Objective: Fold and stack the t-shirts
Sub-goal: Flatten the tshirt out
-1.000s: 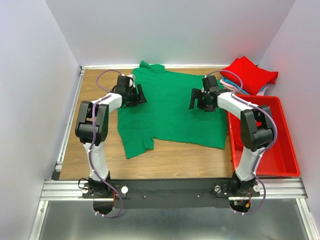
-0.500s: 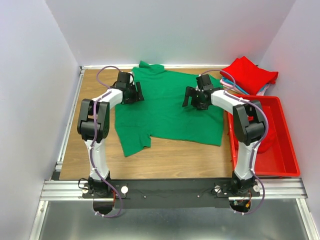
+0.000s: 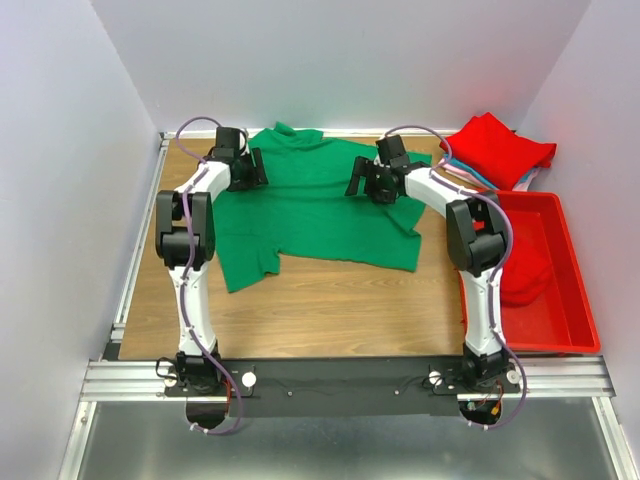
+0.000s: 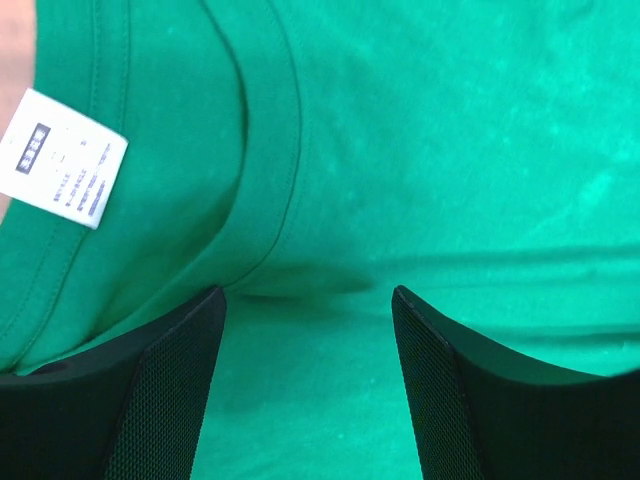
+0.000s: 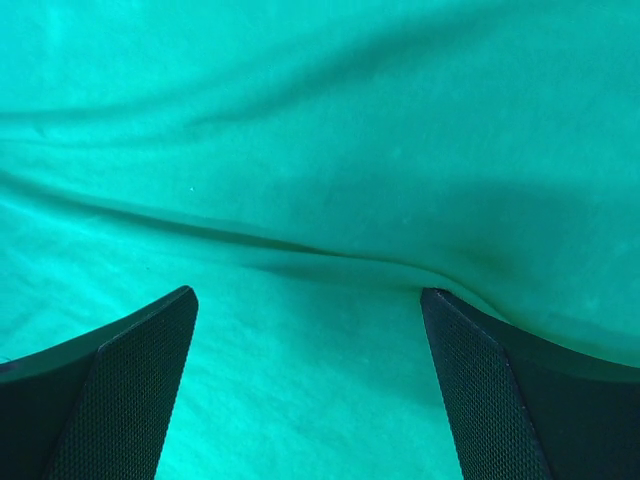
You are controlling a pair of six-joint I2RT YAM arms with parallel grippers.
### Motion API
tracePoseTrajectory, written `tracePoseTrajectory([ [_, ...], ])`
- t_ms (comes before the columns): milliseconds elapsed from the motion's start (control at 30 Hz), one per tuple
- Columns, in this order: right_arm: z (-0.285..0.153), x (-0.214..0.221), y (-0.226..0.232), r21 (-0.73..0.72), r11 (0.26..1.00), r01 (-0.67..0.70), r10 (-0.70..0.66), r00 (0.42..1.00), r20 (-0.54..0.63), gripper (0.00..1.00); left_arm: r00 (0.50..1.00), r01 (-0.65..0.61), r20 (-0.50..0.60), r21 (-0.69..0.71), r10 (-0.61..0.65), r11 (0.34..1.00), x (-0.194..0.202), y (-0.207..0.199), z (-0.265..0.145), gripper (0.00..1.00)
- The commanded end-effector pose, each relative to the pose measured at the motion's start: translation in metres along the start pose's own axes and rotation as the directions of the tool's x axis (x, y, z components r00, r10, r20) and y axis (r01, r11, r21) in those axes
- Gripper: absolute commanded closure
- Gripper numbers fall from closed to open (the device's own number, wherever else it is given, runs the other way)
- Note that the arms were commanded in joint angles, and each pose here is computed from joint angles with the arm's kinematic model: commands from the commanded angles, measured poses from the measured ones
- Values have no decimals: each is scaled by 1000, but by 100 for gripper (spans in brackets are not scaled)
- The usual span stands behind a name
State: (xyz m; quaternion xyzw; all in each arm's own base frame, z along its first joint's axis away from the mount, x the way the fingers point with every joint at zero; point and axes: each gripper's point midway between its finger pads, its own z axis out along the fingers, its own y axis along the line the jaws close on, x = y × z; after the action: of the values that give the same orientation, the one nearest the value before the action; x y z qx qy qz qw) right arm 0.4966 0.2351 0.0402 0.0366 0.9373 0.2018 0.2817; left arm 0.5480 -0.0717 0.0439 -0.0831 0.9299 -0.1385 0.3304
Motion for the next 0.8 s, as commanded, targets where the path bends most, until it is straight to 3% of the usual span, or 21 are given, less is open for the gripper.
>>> tracePoseTrajectory([
  [0,23,29,-12,42,999,-19,23,993,-112,1,998,-61,-8,-4,61,998,-11,0,9,25],
  [167,20,13,-2,19,1000,2,-1,996,-89,1,993,-86,74,-39,89,996,-47,-7,-18,25],
  [267,11,-1,5,8,1000,18,-17,998,-57,0,987,-56,142,-162,80,985,-60,7,-57,24],
  [300,5,-7,7,11,1000,24,-23,999,-37,0,991,-38,120,-200,63,979,-43,18,-61,24],
  [333,0,-11,9,10,1000,28,-28,999,-25,0,982,3,182,-249,44,969,-53,21,-87,23],
  [367,-3,-13,10,12,999,32,-32,999,-19,0,989,19,147,-285,24,958,-27,33,-90,21],
  [433,-17,-17,12,16,999,33,-33,999,1,0,978,56,209,-315,12,948,-25,35,-122,20],
  [467,-22,-17,12,17,1000,25,-25,1000,5,0,987,50,162,-350,8,936,6,47,-121,20],
  [533,-40,-24,15,25,1000,17,-18,999,37,0,983,65,182,-378,5,924,19,53,-141,19],
  [567,-44,-16,8,49,999,1,-2,1000,29,0,991,76,135,-399,-23,914,45,61,-141,18],
  [767,-86,11,-8,105,992,-63,60,998,37,0,986,168,96,-481,-139,860,99,76,-174,20],
])
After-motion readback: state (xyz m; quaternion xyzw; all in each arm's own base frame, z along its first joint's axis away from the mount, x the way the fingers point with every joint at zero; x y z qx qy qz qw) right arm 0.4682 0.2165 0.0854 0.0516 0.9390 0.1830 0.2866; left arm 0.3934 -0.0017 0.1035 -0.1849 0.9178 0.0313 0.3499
